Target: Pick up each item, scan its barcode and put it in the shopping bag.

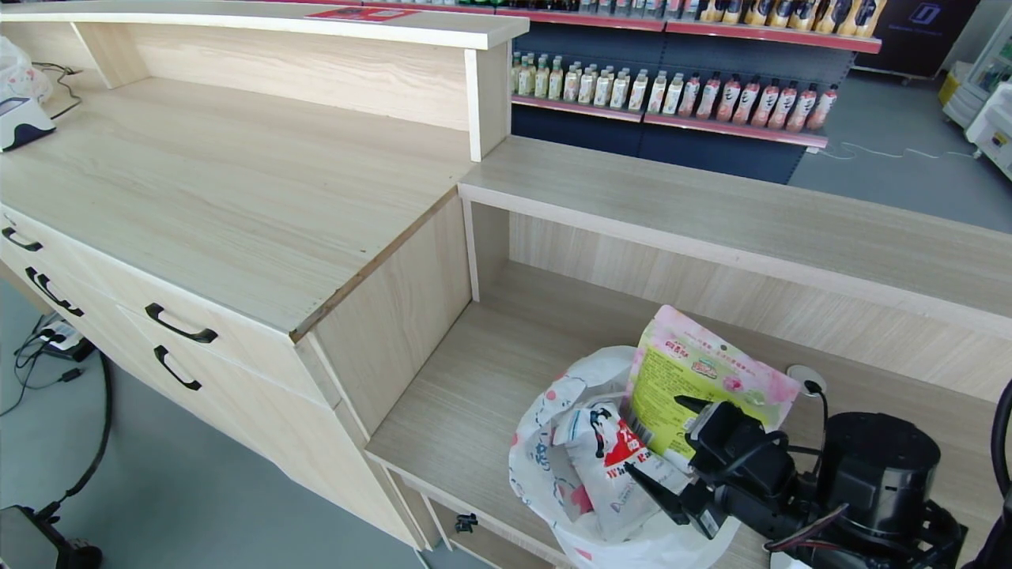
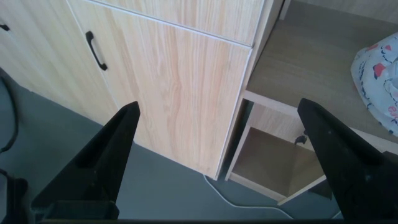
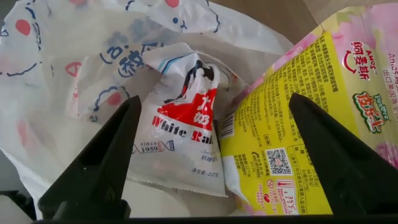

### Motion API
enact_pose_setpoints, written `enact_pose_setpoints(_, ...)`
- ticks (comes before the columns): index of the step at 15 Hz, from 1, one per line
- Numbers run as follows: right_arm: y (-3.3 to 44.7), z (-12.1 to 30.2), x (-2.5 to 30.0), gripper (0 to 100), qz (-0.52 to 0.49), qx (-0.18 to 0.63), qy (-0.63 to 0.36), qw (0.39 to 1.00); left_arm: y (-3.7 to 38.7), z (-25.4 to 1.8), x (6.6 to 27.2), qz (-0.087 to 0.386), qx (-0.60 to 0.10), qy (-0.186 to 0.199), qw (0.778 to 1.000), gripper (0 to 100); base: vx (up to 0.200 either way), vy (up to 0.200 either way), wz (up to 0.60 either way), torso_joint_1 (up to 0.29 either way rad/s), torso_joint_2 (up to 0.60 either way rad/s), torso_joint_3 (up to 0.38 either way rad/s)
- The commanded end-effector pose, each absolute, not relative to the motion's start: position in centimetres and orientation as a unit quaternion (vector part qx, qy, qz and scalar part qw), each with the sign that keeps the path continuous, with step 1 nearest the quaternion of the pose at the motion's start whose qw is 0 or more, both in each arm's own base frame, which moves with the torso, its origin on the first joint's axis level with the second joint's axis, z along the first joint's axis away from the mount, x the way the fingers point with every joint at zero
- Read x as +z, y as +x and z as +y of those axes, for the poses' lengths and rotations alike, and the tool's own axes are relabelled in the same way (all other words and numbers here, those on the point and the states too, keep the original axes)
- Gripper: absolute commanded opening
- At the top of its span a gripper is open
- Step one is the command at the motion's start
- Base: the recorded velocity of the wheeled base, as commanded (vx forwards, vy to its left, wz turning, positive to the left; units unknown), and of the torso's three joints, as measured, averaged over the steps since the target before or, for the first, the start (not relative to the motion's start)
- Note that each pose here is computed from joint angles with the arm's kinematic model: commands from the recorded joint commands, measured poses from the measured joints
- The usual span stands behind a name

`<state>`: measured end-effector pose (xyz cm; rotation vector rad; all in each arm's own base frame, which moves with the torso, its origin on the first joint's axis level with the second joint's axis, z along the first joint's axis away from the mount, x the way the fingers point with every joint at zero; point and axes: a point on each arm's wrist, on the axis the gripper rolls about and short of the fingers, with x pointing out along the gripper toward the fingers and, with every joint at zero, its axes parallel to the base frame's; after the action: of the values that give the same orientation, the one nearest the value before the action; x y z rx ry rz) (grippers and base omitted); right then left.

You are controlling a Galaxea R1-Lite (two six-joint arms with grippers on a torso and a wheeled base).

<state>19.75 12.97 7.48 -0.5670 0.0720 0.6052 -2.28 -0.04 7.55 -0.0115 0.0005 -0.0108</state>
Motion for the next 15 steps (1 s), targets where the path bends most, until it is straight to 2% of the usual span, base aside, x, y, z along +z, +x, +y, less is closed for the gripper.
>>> enact_pose_setpoints(1, 18.9, 13.2, 9.1, 100, -0.001, 0.299, -0.268, 0.916, -2.3, 0.0, 7.5, 0.000, -0.005, -0.006, 1.000, 100, 0.000, 0.000, 0.00, 0.000, 0.00, 0.000)
enact_pose_setpoints(4, 15.8, 11.7, 13.1, 100, -0.087, 0.292, -0.275, 0.912, -2.3, 0.0, 7.5, 0.000, -0.005, -0.006, 1.000, 100, 0.000, 0.000, 0.00, 0.000, 0.00, 0.000)
enact_pose_setpoints(6, 13.3, 9.8, 14.4, 100, -0.115, 0.285, -0.287, 0.907, -2.3, 0.0, 7.5, 0.000, -0.005, -0.006, 1.000, 100, 0.000, 0.000, 0.00, 0.000, 0.00, 0.000)
enact_pose_setpoints(9, 11.1, 8.3, 15.9, 100, -0.174, 0.286, -0.284, 0.899, -2.3, 0.0, 7.5, 0.000, -0.005, -0.006, 1.000, 100, 0.000, 0.000, -0.60, -0.001, 0.01, 0.005)
enact_pose_setpoints(11, 10.4, 7.9, 18.0, 100, -0.228, 0.266, -0.264, 0.899, -2.3, 0.0, 7.5, 0.000, -0.005, -0.006, 1.000, 100, 0.000, 0.000, -0.60, 0.007, 0.00, 0.005)
enact_pose_setpoints(13, 10.4, 7.7, 21.0, 100, -0.263, 0.244, -0.250, 0.899, -2.3, 0.0, 7.5, 0.000, -0.005, -0.006, 1.000, 100, 0.000, 0.000, -0.60, 0.002, 0.00, 0.002)
enact_pose_setpoints(15, 9.3, 6.7, 25.2, 100, -0.238, 0.199, -0.245, 0.919, -2.3, 0.0, 7.5, 0.000, -0.005, -0.006, 1.000, 100, 0.000, 0.000, -0.60, 0.000, 0.00, 0.002)
